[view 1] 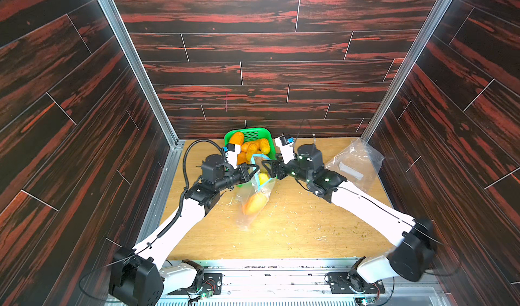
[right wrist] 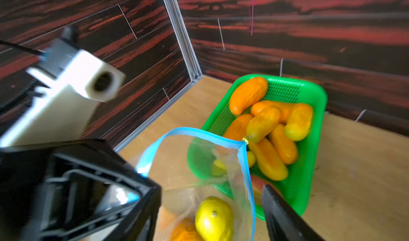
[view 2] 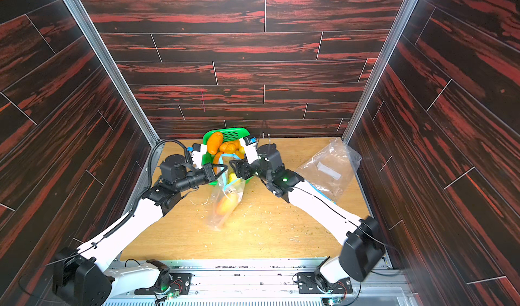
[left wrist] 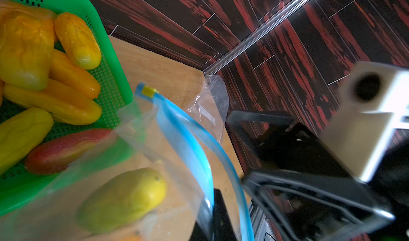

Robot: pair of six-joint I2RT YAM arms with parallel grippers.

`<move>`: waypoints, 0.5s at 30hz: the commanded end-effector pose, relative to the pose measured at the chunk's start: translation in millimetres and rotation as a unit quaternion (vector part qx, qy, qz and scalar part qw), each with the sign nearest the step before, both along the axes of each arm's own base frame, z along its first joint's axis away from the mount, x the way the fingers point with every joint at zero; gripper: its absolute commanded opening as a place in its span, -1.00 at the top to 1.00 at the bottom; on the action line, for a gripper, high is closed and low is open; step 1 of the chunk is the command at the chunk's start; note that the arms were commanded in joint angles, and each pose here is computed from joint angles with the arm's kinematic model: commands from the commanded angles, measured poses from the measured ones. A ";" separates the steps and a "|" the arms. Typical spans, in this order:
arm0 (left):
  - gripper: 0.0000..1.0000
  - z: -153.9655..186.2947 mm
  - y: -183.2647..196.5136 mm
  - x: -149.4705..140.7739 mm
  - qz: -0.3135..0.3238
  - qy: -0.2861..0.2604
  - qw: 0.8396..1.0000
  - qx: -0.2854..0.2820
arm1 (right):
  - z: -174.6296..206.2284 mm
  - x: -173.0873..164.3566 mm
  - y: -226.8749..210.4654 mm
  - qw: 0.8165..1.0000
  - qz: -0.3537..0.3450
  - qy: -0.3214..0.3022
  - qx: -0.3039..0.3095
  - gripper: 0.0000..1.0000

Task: Place the mango in a zip-top bag and seal the zipper
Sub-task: Place the mango in the zipper food storage bag.

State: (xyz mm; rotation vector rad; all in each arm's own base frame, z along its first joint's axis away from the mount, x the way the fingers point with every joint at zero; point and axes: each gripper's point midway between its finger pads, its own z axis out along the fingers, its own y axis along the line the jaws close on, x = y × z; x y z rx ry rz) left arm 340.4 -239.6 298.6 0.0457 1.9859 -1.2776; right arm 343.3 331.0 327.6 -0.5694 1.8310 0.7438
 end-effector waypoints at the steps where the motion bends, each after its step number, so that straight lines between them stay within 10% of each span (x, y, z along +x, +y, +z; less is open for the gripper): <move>1: 1.00 22.4 -10.2 7.1 -0.005 -0.031 0.999 -0.019 | -8.4 4.6 -33.9 0.998 -0.060 0.025 -0.011 -0.54; 15: 1.00 26.2 -67.6 15.5 -0.071 -0.049 0.996 -0.029 | -86.9 17.8 -93.2 0.971 -0.101 0.217 0.025 -0.47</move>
